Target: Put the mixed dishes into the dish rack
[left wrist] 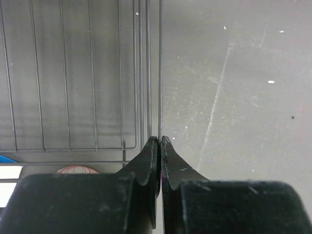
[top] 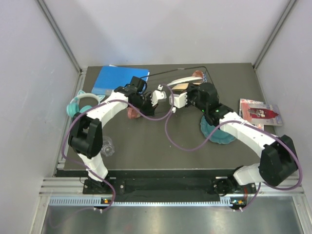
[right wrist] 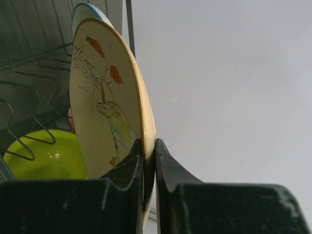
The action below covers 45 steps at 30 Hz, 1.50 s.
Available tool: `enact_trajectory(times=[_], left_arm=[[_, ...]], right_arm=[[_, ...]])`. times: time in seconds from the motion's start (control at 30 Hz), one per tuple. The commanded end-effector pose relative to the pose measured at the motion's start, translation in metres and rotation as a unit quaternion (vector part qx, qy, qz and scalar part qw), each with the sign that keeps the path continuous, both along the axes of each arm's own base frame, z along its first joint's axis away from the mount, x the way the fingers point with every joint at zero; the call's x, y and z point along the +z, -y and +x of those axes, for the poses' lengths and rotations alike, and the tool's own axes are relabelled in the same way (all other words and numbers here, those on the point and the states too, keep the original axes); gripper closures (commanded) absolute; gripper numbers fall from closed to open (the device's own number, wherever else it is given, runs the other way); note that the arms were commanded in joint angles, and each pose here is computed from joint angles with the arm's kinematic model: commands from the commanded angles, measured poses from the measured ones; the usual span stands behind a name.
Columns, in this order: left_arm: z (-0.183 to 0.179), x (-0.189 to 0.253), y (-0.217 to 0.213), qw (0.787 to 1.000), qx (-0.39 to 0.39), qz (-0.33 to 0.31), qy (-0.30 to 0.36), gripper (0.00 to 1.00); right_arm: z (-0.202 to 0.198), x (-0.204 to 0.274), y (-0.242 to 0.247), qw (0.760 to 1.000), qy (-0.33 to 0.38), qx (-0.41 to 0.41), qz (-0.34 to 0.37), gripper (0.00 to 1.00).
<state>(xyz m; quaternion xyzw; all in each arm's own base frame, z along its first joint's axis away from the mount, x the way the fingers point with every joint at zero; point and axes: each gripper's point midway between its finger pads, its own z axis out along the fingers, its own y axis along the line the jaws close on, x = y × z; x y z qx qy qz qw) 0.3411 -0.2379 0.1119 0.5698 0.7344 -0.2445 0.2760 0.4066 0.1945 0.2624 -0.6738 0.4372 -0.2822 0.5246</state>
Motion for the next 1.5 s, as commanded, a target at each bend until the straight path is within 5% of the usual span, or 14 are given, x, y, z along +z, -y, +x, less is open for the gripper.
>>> enact_trajectory(times=[0.0, 0.57, 0.8, 0.83, 1.47], left_arm=[[-0.05, -0.034, -0.044, 0.991, 0.003, 0.086, -0.1, 1.0], [-0.051, -0.03, -0.049, 0.99, -0.012, 0.097, -0.098, 1.0], [-0.04, -0.02, -0.047, 0.993, 0.001, 0.085, -0.085, 1.0], [-0.038, -0.019, -0.047, 0.993, 0.004, 0.083, -0.085, 1.0], [-0.02, -0.014, -0.049, 0.993, 0.033, 0.08, -0.076, 1.0]], right_arm=[[0.021, 0.078, -0.011, 0.994, 0.095, 0.007, 0.06, 1.0], [0.062, 0.082, -0.022, 0.991, 0.13, 0.003, 0.028, 1.0], [0.067, 0.065, -0.016, 0.992, 0.11, -0.017, 0.051, 0.58], [0.067, 0.064, -0.014, 0.992, 0.111, -0.022, 0.053, 0.33], [-0.01, 0.087, 0.068, 0.976, 0.149, -0.115, 0.109, 0.01]])
